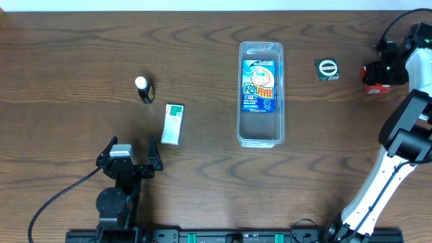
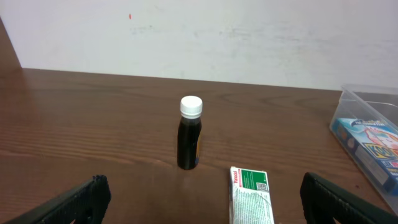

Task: Pack container
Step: 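Grasp the red-white box with the right gripper and lift, then carry the red-white box into the container and release it on the blue box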

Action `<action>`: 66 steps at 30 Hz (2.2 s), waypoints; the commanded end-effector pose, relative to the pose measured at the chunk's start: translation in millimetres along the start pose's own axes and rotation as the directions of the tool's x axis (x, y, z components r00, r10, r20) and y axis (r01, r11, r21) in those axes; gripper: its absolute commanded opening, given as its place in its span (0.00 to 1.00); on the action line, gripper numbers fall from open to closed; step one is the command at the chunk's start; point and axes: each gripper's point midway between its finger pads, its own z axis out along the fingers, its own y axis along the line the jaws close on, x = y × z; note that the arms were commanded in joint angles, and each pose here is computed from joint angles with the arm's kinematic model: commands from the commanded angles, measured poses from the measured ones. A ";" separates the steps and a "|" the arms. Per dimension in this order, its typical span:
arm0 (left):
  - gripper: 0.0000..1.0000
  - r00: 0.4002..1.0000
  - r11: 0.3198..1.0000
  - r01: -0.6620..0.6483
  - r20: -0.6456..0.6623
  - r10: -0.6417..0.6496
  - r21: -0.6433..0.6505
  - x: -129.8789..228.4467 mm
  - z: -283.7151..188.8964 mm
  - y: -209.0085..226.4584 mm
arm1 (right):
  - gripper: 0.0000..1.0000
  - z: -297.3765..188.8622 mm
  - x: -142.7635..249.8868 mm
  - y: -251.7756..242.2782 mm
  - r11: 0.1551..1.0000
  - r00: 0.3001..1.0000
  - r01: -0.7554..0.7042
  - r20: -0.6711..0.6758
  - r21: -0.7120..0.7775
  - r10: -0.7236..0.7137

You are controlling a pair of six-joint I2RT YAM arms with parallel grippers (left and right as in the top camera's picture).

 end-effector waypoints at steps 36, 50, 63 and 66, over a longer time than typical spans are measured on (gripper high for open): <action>0.98 0.999 1.000 -0.008 -0.048 0.007 -0.021 16.3 0.9 4.7 | 0.65 -206.6 -19.5 336.0 0.981 0.990 0.052 0.141 -0.185 -0.025; 0.98 0.999 1.000 -0.008 -0.048 0.007 -0.021 16.4 0.9 4.7 | 0.66 -127.4 4.0 366.8 0.995 0.992 -0.056 0.112 -0.087 0.065; 0.98 0.999 1.000 -0.008 -0.048 0.007 -0.021 16.3 0.9 4.7 | 0.66 -79.0 16.0 366.5 0.988 0.985 -0.118 0.113 -0.096 0.129; 0.98 0.999 1.000 -0.008 -0.048 0.007 -0.021 16.3 0.9 4.7 | 0.66 -75.1 17.3 366.1 0.988 0.985 -0.118 0.114 -0.095 0.129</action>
